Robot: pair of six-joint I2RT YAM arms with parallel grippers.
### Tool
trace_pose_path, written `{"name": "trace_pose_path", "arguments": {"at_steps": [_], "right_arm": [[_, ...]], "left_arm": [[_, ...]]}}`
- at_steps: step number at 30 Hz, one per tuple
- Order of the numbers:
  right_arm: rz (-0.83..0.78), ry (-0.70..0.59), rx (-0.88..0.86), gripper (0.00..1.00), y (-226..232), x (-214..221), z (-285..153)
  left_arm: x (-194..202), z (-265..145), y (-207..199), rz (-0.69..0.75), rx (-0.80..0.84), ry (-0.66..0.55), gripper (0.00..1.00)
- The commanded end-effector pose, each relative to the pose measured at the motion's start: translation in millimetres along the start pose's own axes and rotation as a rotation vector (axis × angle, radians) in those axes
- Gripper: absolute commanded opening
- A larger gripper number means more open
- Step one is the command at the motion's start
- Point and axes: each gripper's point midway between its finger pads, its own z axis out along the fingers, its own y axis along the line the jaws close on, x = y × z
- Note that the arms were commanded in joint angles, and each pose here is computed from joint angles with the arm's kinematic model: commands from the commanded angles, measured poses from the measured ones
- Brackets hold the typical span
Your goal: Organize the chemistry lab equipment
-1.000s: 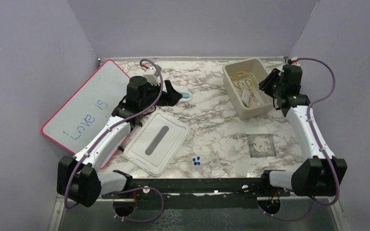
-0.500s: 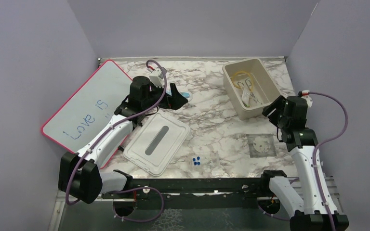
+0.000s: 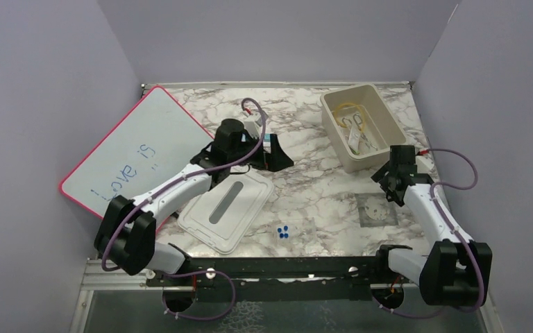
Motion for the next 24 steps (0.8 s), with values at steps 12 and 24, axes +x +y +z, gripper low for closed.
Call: {"name": "trace_pose_path", "arguments": {"at_steps": [12,24], "right_arm": [[0.293,0.018,0.193,0.81,-60.6,-22.1,63.9],[0.352,0.177,0.02,0.76,-38.2,23.8,53.9]], "left_arm": [[35.8,122.3,-57.1,-0.217,0.117,0.08,0.92],[131.2,175.3,-69.8,-0.35,0.046,0.221,0.89]]}}
